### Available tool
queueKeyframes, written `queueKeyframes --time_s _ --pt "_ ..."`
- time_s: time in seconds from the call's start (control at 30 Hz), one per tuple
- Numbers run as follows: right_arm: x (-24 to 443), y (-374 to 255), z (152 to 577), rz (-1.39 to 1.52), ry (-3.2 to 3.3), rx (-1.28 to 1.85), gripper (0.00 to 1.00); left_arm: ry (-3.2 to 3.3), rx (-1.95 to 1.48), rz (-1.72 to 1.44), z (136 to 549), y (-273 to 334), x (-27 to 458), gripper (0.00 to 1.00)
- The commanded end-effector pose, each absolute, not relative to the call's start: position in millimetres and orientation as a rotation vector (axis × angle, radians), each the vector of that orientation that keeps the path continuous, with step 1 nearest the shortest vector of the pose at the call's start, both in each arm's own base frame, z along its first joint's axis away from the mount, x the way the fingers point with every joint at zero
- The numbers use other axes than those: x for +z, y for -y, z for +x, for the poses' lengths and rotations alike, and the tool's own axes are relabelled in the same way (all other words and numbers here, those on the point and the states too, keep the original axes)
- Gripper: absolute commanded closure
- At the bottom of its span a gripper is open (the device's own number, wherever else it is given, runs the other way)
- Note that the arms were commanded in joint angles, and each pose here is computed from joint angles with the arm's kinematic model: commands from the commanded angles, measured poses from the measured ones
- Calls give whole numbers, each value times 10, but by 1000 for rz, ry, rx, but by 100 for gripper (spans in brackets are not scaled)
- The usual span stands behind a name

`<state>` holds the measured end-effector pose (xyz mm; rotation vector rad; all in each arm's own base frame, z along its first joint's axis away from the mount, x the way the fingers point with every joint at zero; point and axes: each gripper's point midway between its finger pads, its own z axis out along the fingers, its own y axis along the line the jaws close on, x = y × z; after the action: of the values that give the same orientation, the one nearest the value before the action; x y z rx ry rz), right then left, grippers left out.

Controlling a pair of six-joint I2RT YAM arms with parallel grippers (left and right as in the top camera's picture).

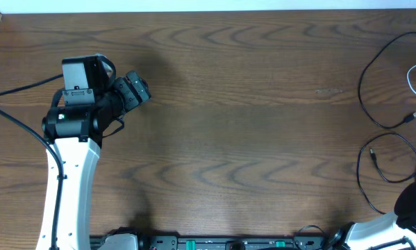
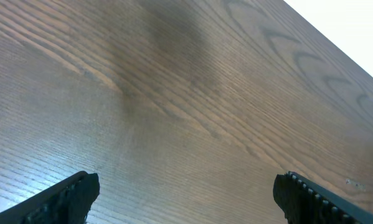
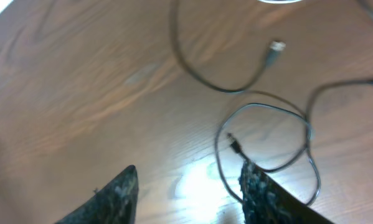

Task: Untangle cables

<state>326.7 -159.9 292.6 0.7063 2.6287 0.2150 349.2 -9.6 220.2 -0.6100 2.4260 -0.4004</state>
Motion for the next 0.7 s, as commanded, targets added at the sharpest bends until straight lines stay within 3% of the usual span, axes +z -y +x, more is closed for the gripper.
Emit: queueKeyframes --time_s 0.0,0.3,0.33,0.37,0.4,0.67 --pt "3025 1250 3358 475 -2631 329 48 -2417 -379 -607 3507 57 2240 5" --pt "3406 411 3262 112 -2598 287 42 -2417 -379 -608 3506 57 2239 4" --pt "3452 365 3181 86 -2600 238 32 -2417 -379 -607 3507 57 2240 4" --pt "3493 336 3099 69 -2601 197 10 -2417 -379 -608 3506 57 2239 4" --pt "3526 309 3031 55 -2600 173 1 -2417 -379 -608 3506 57 2239 4" --pt "3895 37 2570 53 -2483 233 1 -2417 -379 -607 3507 57 2240 4"
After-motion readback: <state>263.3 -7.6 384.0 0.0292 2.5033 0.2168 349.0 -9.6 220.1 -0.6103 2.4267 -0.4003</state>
